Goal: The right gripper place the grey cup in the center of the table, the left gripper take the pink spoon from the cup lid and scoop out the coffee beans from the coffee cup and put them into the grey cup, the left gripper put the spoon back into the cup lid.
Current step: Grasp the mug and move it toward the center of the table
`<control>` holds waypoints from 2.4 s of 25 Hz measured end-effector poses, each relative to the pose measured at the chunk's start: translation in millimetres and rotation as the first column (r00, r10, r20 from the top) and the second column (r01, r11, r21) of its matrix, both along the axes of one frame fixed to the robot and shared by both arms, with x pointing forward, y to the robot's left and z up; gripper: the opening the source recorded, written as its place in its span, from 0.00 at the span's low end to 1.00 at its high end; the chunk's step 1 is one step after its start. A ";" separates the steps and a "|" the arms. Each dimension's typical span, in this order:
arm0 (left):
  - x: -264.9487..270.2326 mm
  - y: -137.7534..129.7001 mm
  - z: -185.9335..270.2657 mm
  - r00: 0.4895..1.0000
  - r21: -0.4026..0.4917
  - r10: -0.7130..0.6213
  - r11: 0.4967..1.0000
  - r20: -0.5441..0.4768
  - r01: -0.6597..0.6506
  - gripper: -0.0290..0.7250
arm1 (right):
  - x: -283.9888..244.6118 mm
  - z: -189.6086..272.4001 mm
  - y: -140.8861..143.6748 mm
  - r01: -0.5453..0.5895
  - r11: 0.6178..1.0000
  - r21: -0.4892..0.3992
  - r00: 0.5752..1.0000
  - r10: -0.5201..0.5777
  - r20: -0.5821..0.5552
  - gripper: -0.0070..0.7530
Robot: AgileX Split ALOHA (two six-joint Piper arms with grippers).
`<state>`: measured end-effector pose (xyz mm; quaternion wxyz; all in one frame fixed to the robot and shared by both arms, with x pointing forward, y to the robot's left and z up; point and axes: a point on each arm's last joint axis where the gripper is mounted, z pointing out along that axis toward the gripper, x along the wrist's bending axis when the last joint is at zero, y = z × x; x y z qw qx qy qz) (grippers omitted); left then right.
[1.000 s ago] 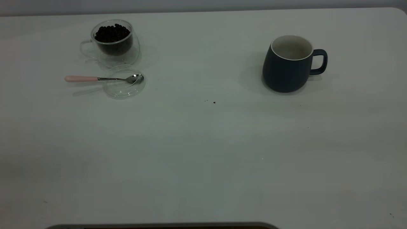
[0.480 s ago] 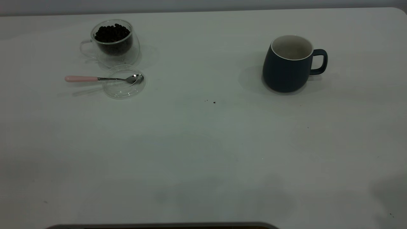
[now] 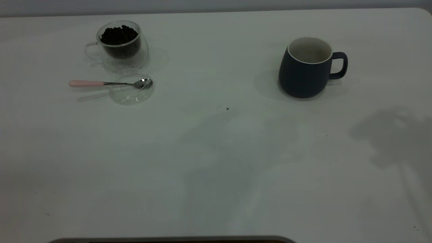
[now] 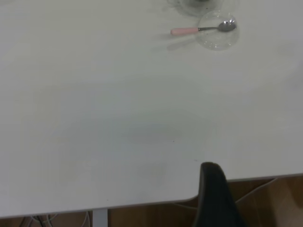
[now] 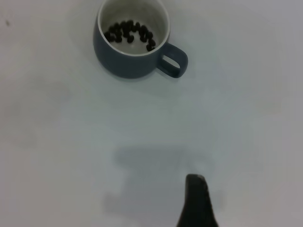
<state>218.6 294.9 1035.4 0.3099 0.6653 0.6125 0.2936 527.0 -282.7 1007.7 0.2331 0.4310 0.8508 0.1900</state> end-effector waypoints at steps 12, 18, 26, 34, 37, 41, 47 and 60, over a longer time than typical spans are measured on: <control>0.0 0.0 0.0 1.000 0.000 0.000 1.000 0.000 0.000 0.71 | 82.7 -129.9 3.2 -0.543 0.807 -0.231 0.839 0.511 -0.187 0.79; 0.0 0.0 0.0 1.000 0.000 0.000 1.000 0.000 0.000 0.71 | 106.4 -172.4 1.1 -0.654 0.710 -0.263 0.756 0.629 -0.183 0.79; 0.0 0.0 0.0 1.000 0.000 0.000 1.000 0.000 0.000 0.71 | 137.3 -181.2 -7.6 -0.589 0.768 -0.254 0.805 0.585 -0.099 0.79; 0.0 0.0 0.0 1.000 0.001 -0.001 1.000 0.000 0.001 0.71 | 148.4 -200.4 -1.4 -0.628 0.755 -0.187 0.778 0.619 -0.111 0.79; 0.0 0.0 0.0 1.000 0.001 -0.001 1.000 0.000 0.001 0.71 | 148.0 -205.5 6.1 -0.641 0.746 -0.180 0.767 0.631 -0.117 0.79; 0.0 0.0 0.0 1.000 0.001 -0.001 1.000 0.000 0.001 0.71 | 148.2 -210.7 23.1 -0.638 0.749 -0.175 0.769 0.630 -0.108 0.78; 0.0 0.0 0.0 1.000 0.001 -0.001 1.000 0.000 0.001 0.71 | 146.6 -214.6 50.9 -0.637 0.753 -0.165 0.770 0.632 -0.090 0.78; 0.0 0.0 0.0 1.000 0.000 0.000 1.000 0.000 0.000 0.71 | 151.7 -195.0 142.8 -0.716 0.676 -0.177 0.684 0.729 0.018 0.72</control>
